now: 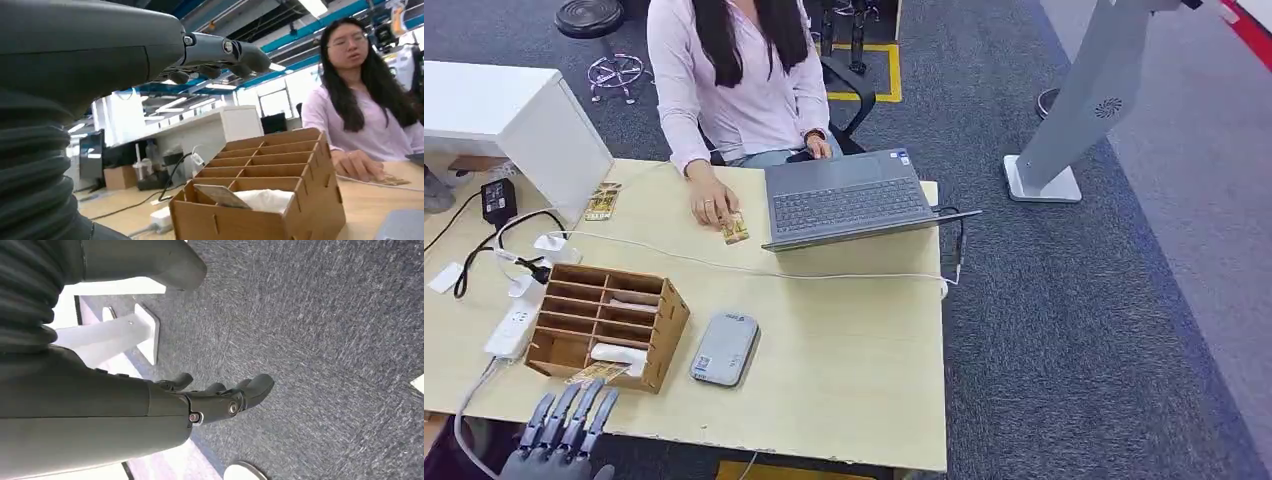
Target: Pass the card to the sensor for recognition and then transmit it.
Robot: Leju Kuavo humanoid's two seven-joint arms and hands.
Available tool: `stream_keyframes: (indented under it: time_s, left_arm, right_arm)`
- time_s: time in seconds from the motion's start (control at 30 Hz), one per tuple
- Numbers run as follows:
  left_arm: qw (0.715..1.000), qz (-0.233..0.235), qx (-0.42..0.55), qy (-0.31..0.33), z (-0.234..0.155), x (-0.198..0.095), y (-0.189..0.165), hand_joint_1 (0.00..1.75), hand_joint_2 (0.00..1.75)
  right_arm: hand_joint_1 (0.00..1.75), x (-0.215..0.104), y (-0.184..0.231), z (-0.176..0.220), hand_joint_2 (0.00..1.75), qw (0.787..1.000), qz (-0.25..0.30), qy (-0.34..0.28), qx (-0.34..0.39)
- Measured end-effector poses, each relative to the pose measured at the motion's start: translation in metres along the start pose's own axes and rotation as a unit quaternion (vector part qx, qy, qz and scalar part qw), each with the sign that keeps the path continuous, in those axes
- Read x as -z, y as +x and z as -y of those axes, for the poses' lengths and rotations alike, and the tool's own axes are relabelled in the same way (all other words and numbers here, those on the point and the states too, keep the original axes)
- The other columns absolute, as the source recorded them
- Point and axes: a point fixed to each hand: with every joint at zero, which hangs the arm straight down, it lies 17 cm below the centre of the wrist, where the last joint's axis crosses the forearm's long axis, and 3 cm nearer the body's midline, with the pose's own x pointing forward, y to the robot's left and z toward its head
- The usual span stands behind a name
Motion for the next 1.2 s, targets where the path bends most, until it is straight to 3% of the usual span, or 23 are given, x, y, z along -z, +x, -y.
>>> stream_keyframes:
  time_s: [0.2, 0.53, 1.2]
  left_arm:
    - [1.000, -0.003, 0.021, -0.005, 0.016, 0.021, -0.032, 0.00, 1.75]
    - [0.996, -0.070, 0.051, -0.002, 0.030, 0.053, -0.085, 0.00, 1.75]
    - [0.996, -0.082, 0.044, -0.006, 0.041, 0.084, -0.091, 0.00, 1.75]
  right_arm:
    - [0.00, 0.000, 0.001, -0.002, 1.75, 1.000, 0.003, 0.005, -0.015]
    - [0.00, 0.000, 0.002, -0.002, 1.75, 1.000, 0.005, 0.008, -0.026]
    - [0.00, -0.001, 0.006, -0.005, 1.75, 0.999, 0.014, 0.014, -0.037]
